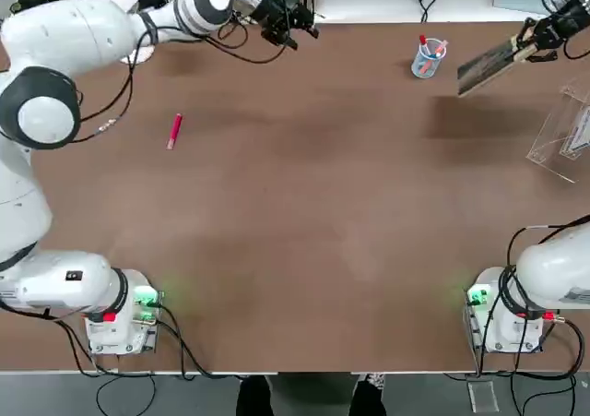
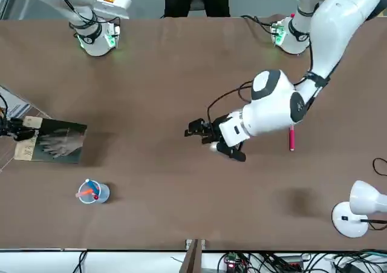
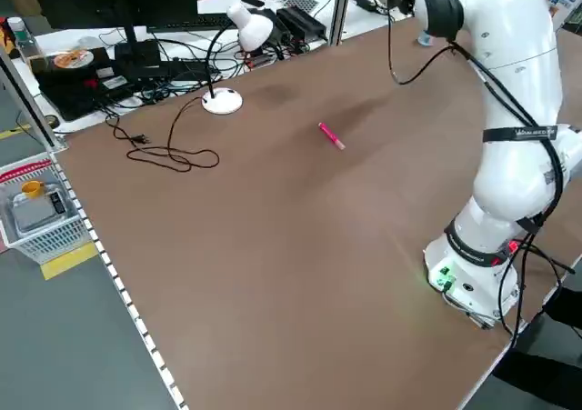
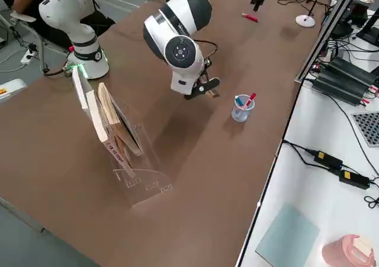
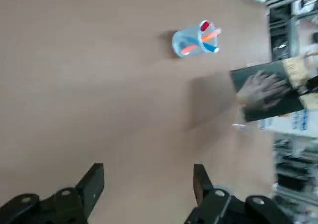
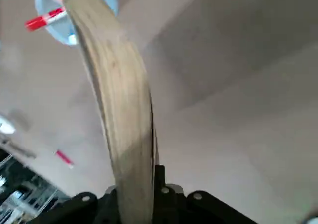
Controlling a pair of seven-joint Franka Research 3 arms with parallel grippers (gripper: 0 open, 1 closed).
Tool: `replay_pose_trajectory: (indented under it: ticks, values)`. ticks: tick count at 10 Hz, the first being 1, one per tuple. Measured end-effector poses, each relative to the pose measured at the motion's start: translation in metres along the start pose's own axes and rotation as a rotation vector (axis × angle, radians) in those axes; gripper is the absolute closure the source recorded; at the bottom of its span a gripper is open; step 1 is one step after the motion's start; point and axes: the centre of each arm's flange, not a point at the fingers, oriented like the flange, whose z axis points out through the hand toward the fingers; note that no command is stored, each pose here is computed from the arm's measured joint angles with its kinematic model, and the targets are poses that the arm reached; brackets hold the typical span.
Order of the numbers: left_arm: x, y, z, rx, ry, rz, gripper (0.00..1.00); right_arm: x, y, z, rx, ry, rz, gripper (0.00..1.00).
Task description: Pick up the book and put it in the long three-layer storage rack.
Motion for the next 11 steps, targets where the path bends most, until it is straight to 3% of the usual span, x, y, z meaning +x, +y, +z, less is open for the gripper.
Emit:
replay_pose_trajectory:
  ticks: [1, 4, 6, 8, 11]
  values:
    - [0.0, -0.005, -0.008, 0.058, -0.005, 0.031, 0.06, 0.002, 0.007, -0.004, -0.037, 0.014, 0.015, 0.85]
    - [0.002, -0.019, -0.031, 0.158, -0.018, 0.042, 0.01, 0.006, 0.027, -0.019, -0.139, 0.055, 0.039, 0.85]
    - [0.002, -0.024, -0.041, 0.201, -0.017, 0.059, 0.0, 0.003, 0.029, -0.032, -0.213, 0.074, 0.043, 0.85]
    - [-0.001, -0.025, -0.044, 0.293, -0.021, 0.112, 0.0, -0.003, 0.028, -0.047, -0.282, 0.093, 0.047, 0.85]
    - [-0.004, -0.029, -0.052, 0.364, -0.026, 0.079, 0.0, -0.005, 0.036, -0.064, -0.376, 0.123, 0.066, 0.85]
